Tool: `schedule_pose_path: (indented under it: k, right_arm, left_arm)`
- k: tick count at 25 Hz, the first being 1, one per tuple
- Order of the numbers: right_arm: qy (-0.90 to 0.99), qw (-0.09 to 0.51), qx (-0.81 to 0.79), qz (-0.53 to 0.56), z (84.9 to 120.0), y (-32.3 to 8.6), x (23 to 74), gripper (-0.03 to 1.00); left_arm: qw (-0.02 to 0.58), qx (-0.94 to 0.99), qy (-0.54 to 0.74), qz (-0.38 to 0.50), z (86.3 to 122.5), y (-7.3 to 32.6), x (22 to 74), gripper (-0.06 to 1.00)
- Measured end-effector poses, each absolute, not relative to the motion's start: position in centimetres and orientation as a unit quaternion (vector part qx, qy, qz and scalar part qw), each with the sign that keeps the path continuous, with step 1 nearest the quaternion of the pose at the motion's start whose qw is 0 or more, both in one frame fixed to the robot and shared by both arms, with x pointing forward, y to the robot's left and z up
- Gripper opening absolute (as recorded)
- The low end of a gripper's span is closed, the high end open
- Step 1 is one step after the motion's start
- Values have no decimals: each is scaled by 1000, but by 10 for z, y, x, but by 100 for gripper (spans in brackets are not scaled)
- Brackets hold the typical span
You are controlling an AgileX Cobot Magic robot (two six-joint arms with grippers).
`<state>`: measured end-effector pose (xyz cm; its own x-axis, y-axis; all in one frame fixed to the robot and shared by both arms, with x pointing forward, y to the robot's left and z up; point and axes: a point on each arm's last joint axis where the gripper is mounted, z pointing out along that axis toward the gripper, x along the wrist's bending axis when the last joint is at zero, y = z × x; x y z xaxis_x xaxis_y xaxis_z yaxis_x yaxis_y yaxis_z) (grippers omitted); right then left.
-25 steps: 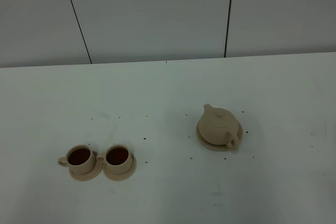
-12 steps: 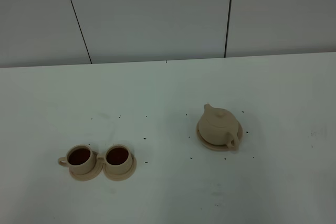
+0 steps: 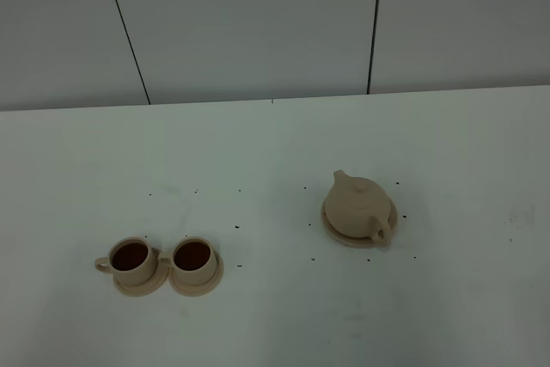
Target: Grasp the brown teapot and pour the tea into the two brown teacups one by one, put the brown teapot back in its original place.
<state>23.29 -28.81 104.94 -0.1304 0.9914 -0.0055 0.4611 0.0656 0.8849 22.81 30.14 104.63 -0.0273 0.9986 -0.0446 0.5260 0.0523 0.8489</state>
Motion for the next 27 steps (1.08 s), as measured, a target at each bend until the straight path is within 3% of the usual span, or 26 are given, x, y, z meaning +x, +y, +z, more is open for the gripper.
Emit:
schedule_pose_path:
  k: [27]
  right_arm:
    - [645,341,563,388,1049,-288,233,43]
  left_arm:
    - [353,602,633,335,1046,301,228,25]
